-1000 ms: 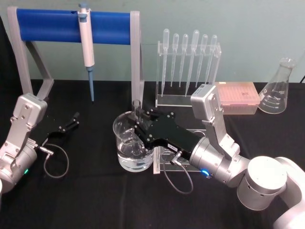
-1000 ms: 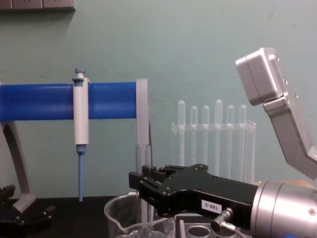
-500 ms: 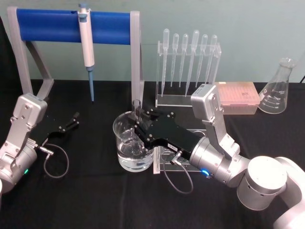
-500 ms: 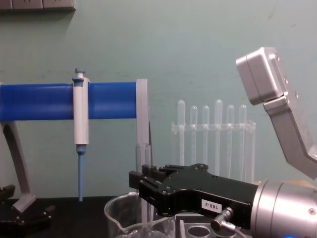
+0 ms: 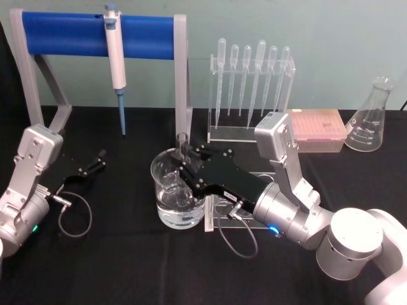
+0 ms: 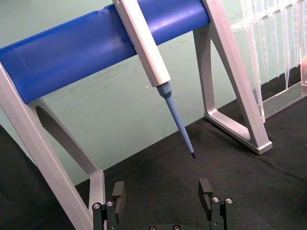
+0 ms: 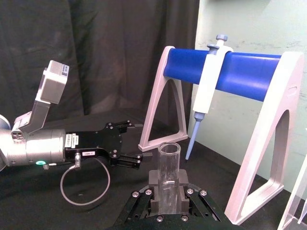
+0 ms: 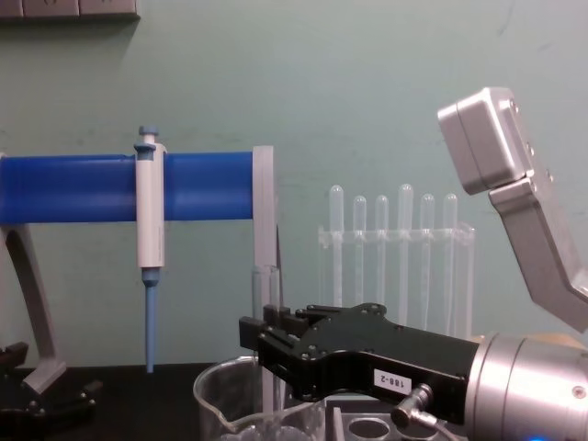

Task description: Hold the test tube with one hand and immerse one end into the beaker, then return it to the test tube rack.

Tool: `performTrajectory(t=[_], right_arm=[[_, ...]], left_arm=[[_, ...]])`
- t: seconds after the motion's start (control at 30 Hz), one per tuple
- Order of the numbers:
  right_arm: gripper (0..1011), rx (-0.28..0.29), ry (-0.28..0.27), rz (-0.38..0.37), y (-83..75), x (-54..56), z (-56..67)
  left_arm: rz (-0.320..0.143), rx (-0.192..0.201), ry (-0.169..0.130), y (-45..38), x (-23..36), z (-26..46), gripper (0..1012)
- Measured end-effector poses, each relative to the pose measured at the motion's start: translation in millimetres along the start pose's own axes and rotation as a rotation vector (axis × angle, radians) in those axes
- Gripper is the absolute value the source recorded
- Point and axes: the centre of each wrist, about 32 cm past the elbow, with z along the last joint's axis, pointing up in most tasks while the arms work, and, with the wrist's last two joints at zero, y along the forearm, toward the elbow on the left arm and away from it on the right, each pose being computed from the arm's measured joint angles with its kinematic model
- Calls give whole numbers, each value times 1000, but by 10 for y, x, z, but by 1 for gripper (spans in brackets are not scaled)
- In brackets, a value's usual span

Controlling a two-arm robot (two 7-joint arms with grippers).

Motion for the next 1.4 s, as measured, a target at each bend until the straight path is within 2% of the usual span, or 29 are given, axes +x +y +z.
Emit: performTrajectory(t=[1.4], right_arm=[[224,0,0,0,0,0,0]], left_arm=[[0,0,0,0,0,0,1000]])
